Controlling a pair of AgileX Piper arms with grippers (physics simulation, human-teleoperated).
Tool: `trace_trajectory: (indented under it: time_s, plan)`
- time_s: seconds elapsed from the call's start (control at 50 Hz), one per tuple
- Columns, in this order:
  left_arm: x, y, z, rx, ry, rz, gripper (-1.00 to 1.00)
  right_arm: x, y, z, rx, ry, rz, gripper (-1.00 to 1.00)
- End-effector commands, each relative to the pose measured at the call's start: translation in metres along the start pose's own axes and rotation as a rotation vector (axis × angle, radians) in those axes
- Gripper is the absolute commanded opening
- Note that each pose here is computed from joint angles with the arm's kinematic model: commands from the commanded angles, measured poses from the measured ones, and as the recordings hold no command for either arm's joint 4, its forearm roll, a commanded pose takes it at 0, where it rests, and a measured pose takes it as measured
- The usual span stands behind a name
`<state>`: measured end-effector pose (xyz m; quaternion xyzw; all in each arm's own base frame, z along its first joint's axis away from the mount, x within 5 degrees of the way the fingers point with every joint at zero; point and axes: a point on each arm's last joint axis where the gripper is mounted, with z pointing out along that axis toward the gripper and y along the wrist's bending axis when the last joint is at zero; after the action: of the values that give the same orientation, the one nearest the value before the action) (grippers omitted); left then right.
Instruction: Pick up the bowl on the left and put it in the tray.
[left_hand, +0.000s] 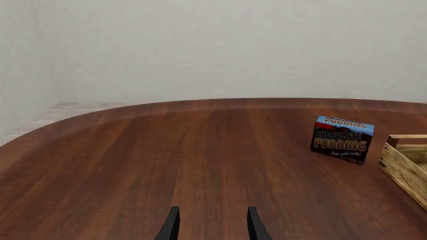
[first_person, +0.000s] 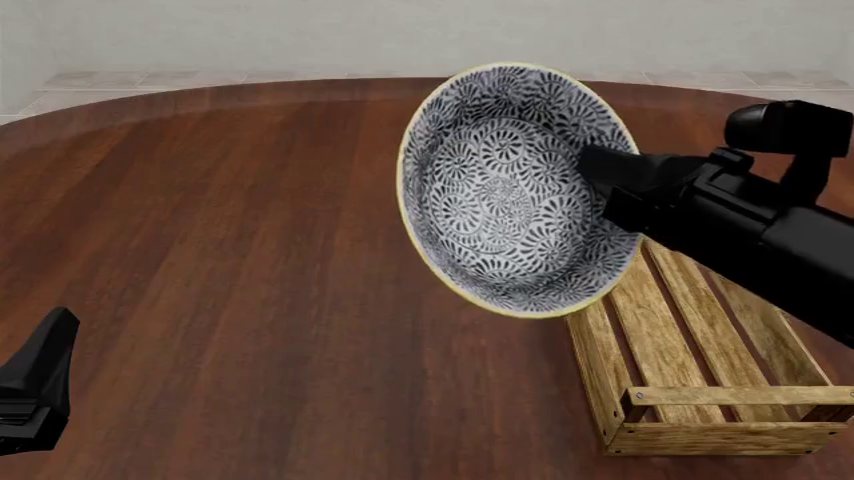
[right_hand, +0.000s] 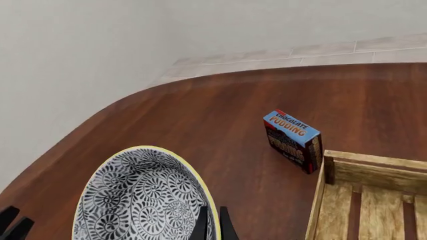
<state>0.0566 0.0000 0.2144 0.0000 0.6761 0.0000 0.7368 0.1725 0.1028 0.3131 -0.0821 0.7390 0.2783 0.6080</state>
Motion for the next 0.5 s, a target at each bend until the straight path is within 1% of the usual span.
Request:
trace_trajectory:
  time_s: [0.02,0.44,0.5]
  plan:
    - [0.0,0.0,0.0,0.0,0.0,0.0,1.0,-0.003,-0.006,-0.008,0.028,-0.035,0.055,-1.0]
    - [0.0,0.0,0.0,0.0,0.0,0.0,1.0,-0.006,-0.018,-0.019,0.085,-0.079,0.099,-1.0]
    - [0.0,0.0,0.0,0.0,0.0,0.0,1.0,-0.006,-0.02,-0.02,0.092,-0.082,0.096,-1.0]
